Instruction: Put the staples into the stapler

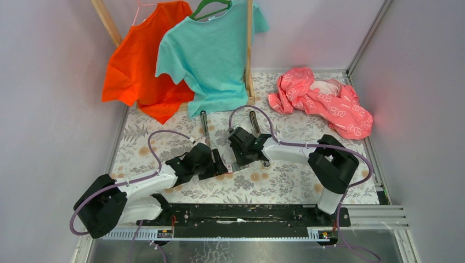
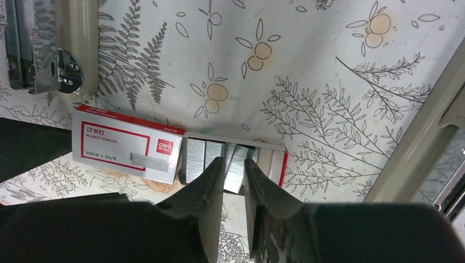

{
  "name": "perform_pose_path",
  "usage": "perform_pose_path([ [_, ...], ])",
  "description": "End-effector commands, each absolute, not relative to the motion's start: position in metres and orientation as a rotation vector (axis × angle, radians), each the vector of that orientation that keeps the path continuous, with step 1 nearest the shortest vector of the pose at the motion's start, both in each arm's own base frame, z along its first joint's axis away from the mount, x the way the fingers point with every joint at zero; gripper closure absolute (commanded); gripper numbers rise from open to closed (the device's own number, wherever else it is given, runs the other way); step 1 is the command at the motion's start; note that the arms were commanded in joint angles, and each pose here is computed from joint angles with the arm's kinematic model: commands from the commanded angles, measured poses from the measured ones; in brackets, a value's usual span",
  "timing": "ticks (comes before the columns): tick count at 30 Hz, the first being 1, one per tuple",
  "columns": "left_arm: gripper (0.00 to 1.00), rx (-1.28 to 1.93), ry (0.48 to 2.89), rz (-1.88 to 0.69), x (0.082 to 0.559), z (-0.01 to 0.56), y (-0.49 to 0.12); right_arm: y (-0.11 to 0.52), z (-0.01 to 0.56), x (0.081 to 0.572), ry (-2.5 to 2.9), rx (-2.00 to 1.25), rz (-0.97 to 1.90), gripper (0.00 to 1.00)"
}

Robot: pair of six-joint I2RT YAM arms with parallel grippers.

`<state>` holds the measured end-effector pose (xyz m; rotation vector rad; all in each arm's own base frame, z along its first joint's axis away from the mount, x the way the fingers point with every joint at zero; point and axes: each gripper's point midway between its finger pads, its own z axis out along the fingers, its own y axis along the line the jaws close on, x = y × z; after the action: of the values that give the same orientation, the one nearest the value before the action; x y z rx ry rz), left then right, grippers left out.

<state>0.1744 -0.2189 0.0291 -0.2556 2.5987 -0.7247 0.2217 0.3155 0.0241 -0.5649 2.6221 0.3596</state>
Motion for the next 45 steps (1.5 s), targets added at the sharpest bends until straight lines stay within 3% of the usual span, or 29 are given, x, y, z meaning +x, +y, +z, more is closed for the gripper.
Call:
perform_pose_path([
  [1, 0.26, -0.255, 2.563, -0.787, 0.176, 0.033, -0.227, 0.318, 0.034, 0.227, 2.611, -0.519, 0.333, 0.73],
  [17, 0.27, -0.284, 2.563, -0.798, 0.174, 0.031, -0.228, 0.310, 0.048, 0.230, 2.592, -0.278, 0.280, 0.73],
  [45, 0.27, -0.284, 2.562, -0.804, 0.173, 0.030, -0.229, 0.321, 0.038, 0.232, 2.592, -0.259, 0.269, 0.74],
])
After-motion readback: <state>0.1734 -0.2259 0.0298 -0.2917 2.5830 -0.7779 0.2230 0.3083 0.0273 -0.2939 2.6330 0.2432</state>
